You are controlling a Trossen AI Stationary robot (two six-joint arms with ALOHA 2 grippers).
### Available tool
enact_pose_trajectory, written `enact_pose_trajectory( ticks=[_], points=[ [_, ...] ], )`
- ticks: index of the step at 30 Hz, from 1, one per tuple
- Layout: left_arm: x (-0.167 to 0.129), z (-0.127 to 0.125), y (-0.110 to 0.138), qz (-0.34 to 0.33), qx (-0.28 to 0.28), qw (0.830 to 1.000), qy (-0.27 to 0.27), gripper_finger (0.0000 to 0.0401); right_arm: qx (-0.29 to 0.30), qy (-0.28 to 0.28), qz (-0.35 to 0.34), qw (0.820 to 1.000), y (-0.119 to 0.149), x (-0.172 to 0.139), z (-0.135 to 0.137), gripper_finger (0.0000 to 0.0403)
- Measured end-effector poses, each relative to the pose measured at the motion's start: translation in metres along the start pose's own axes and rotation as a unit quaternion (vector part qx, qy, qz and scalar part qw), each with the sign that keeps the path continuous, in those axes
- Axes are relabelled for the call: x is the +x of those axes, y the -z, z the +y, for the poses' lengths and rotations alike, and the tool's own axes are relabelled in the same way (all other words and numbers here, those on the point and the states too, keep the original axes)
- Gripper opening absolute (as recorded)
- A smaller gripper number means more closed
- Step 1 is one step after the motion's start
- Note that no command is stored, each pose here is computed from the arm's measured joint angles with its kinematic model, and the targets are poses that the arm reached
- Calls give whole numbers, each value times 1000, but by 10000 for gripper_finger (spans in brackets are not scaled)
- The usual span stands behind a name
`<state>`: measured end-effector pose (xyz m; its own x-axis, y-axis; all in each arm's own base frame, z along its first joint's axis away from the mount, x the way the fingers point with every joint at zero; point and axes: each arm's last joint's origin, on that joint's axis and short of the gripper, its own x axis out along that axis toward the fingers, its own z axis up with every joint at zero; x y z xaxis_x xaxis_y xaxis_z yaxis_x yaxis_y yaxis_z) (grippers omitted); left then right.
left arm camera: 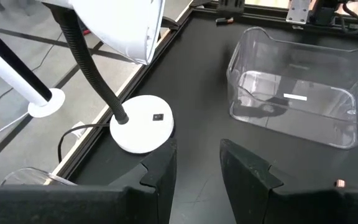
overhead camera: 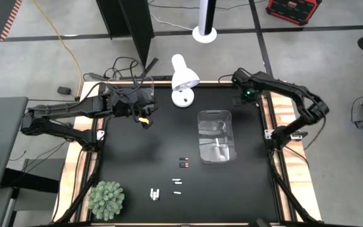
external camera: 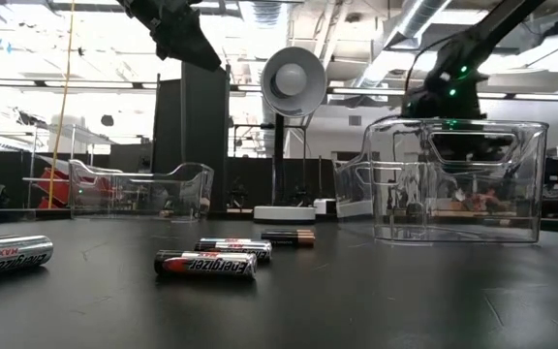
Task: Sort batteries
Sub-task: Put the black battery into the top transparent bin
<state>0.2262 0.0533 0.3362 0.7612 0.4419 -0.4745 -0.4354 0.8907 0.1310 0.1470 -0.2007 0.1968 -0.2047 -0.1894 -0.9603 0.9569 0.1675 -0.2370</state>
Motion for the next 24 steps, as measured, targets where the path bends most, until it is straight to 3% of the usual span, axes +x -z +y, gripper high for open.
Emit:
enact_pose_trajectory(
  ticks=[5, 12, 18, 24],
  points=[
    [0, 0, 0, -1, 5, 1000, 0, 116, -5, 40, 60, 997, -14, 20, 7, 130],
    [0, 0, 0, -1, 17, 1000, 0, 116, -32, 143, 128, 981, -35, 32, 19, 124],
    [0, -1, 0, -2, 28, 999, 15, 116, -83, 143, 139, 977, -68, 32, 30, 133],
    [0, -1, 0, -2, 32, 999, 16, 116, -125, 160, 218, 955, -96, 44, 28, 155]
  ],
)
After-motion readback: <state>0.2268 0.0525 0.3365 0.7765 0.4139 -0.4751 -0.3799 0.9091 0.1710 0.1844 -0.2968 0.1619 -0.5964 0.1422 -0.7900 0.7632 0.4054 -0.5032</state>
